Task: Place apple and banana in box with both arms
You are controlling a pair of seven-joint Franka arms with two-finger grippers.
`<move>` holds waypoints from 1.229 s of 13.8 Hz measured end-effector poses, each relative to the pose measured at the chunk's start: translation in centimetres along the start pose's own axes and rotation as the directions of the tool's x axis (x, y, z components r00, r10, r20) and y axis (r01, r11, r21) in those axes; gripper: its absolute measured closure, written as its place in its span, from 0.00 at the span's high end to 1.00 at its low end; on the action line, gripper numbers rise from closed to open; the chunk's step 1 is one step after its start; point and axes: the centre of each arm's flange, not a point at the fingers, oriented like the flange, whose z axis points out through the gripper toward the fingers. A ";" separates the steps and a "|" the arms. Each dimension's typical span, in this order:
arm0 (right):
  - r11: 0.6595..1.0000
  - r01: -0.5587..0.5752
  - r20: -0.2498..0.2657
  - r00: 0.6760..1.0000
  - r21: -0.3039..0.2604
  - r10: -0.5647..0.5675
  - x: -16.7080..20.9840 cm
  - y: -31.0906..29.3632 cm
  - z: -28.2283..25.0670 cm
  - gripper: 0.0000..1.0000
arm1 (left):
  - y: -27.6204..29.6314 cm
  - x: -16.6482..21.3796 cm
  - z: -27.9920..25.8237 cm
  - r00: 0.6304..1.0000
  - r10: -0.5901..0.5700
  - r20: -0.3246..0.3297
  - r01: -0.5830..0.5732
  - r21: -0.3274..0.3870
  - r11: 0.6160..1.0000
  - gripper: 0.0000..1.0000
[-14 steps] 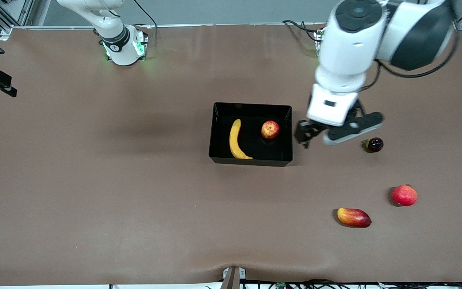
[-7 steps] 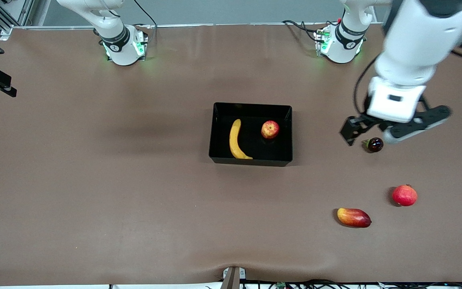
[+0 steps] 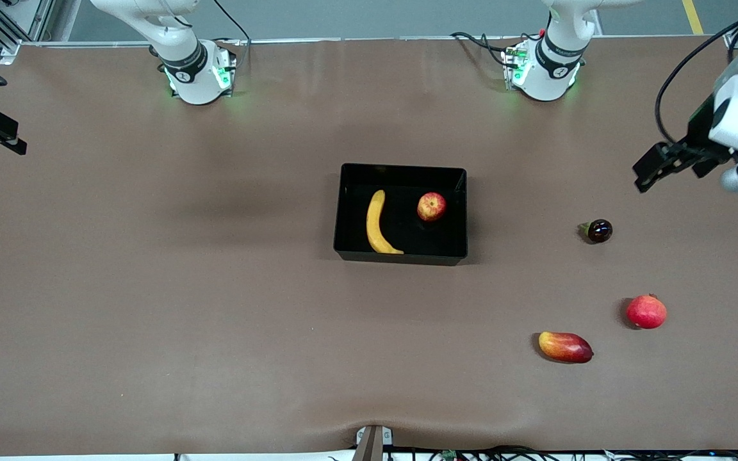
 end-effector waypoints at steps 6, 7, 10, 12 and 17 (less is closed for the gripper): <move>1.000 -0.008 0.004 1.000 0.001 0.008 0.0 0.5 0.2 1.00 | -6.0 -4.4 -1.3 0.989 0.118 0.086 -0.114 -0.043 0.993 1.00; 1.000 -0.014 0.005 1.000 0.001 0.014 0.0 0.7 0.2 1.00 | -6.6 -4.7 -1.5 0.987 0.129 0.097 -0.125 -0.047 0.991 1.00; 1.000 -0.022 0.006 1.000 0.002 0.022 0.0 1.2 0.3 1.00 | -6.5 -5.3 -1.7 0.983 0.148 0.105 -0.144 -0.048 0.988 1.00; 1.000 -0.022 0.007 1.000 0.002 0.022 0.0 1.2 0.3 1.00 | -5.8 -5.4 -1.7 0.981 0.162 0.106 -0.158 -0.050 0.986 1.00; 1.000 -0.022 0.007 1.000 0.002 0.022 0.0 1.2 0.4 1.00 | -4.9 -5.7 -1.8 0.978 0.181 0.104 -0.176 -0.052 0.983 1.00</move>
